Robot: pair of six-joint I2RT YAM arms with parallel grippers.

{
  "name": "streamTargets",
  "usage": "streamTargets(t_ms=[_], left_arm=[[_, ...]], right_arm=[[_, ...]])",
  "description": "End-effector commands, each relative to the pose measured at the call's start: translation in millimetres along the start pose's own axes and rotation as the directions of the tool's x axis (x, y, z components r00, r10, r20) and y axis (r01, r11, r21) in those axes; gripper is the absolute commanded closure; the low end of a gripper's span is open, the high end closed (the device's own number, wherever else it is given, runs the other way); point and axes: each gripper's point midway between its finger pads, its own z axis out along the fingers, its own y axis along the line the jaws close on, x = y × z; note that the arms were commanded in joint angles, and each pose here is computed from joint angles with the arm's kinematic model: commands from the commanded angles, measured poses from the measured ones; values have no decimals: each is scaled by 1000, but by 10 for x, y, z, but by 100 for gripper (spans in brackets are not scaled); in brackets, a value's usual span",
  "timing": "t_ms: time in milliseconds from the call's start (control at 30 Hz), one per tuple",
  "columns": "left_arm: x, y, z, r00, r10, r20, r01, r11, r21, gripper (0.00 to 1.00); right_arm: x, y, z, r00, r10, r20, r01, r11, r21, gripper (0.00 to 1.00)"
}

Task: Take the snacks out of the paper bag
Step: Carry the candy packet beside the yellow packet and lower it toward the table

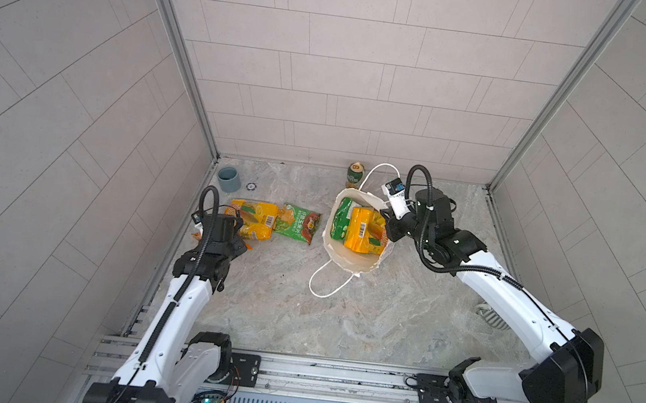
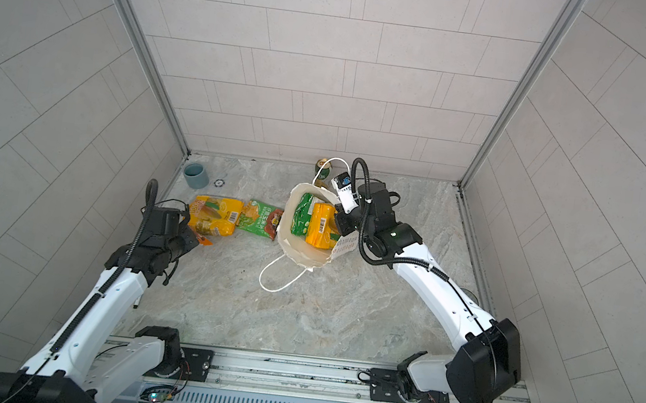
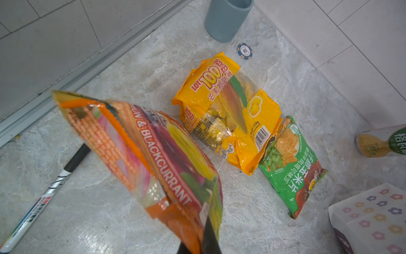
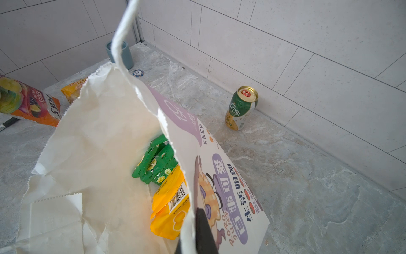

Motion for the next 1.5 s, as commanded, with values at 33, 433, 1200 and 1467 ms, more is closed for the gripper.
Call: streamTargets(t_ms=[33, 433, 1200, 1467], left_arm=[[-138, -102, 47, 996, -57, 67, 53, 997, 55, 100], [-20, -86, 179, 996, -74, 44, 71, 996, 62, 97], [139, -163, 186, 995, -94, -32, 97, 989, 115, 78], [177, -177, 86, 993, -109, -44, 114, 982, 149, 61]], right_arm=[[-175, 9, -65, 998, 9, 66, -8, 1000, -13, 100], [-174, 1, -104, 997, 8, 71, -7, 1000, -11, 100], [-164, -8, -121, 997, 11, 75, -11, 1000, -9, 100], [-159, -18, -120, 997, 11, 77, -11, 1000, -2, 100]])
